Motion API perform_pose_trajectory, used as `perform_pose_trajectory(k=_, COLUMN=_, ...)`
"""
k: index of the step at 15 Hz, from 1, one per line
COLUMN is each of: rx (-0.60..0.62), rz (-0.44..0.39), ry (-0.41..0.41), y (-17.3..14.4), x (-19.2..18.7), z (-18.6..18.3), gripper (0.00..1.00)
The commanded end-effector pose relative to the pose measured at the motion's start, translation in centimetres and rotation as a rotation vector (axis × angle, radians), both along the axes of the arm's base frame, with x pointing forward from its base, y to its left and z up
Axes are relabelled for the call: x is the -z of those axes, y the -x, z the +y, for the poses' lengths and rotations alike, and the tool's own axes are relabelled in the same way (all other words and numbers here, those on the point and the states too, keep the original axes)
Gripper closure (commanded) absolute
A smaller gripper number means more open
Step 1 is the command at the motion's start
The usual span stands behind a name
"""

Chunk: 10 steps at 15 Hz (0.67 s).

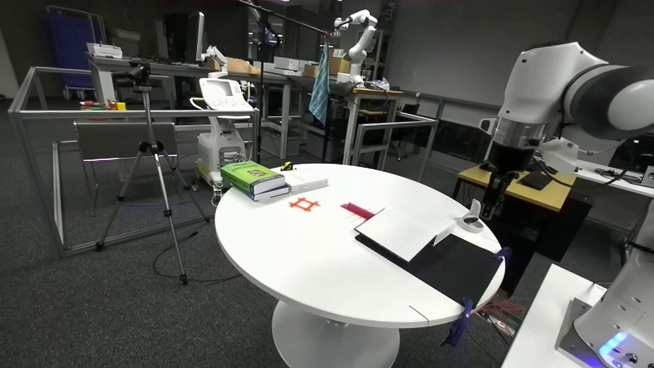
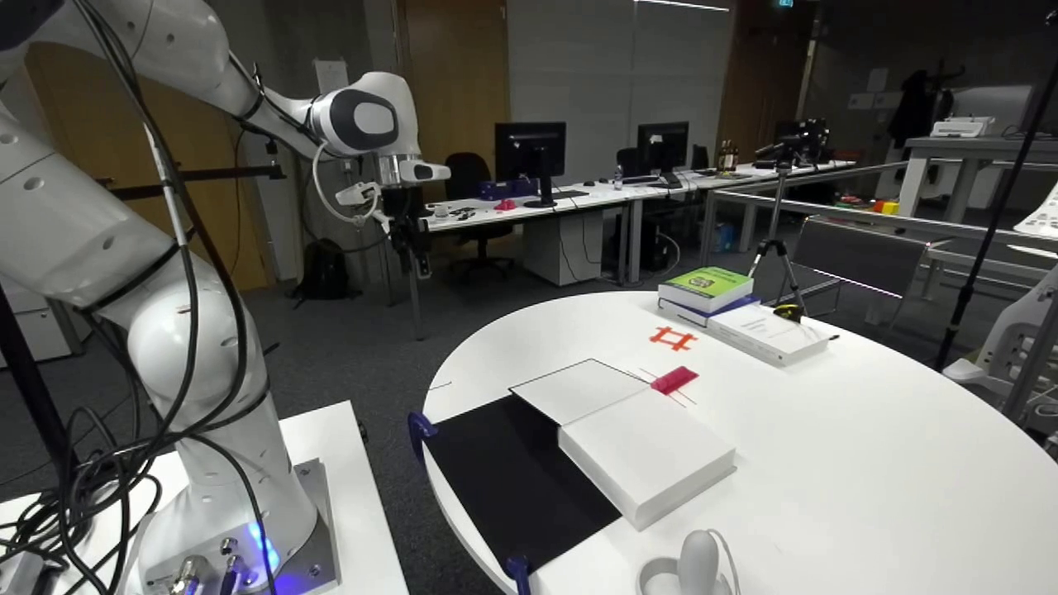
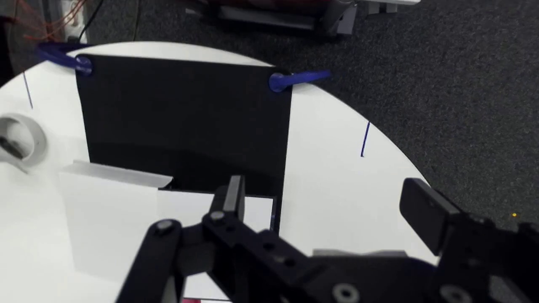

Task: Close the hardcover book

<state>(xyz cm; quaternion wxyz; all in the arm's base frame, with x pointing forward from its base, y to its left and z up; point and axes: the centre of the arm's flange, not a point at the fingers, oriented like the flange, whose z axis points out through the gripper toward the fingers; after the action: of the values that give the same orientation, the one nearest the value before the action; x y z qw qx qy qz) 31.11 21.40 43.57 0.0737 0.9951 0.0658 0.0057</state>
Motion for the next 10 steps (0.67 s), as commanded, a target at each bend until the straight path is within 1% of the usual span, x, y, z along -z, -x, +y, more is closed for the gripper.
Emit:
perform_pose_trajectory(k=1, rx=-0.141, rz=-0.091, ry=0.137, y=-2.4, x=1.6, z=4.6, gripper=0.00)
perform_pose_trajectory(k=3, rx=-0.228, rz=-0.163, ry=0.231, y=-4.3, x=2.0, z=6.4, gripper=0.00)
perform_pose_trajectory(k=5, rx=-0.299, rz=-0.230, ry=0.325, y=-6.7, x=2.3, z=7.2, gripper=0.00)
perform_pose_trajectory(k=6, rx=-0.322, rz=-0.251, ry=0.360, y=-8.2, x=2.5, z=7.5, gripper=0.00)
perform_pose_trajectory(k=8, rx=-0.345, rz=-0.281, ry=0.390, y=-11.3, x=3.4, z=7.7, gripper=0.00)
perform_pose_trajectory(k=9, rx=-0.347, rz=-0.300, ry=0.385, y=-12.7, x=3.8, z=7.8, gripper=0.00)
perform_pose_trajectory(k=10, rx=-0.340, rz=-0.307, ry=0.362, y=-14.1, x=4.4, z=7.9, gripper=0.00)
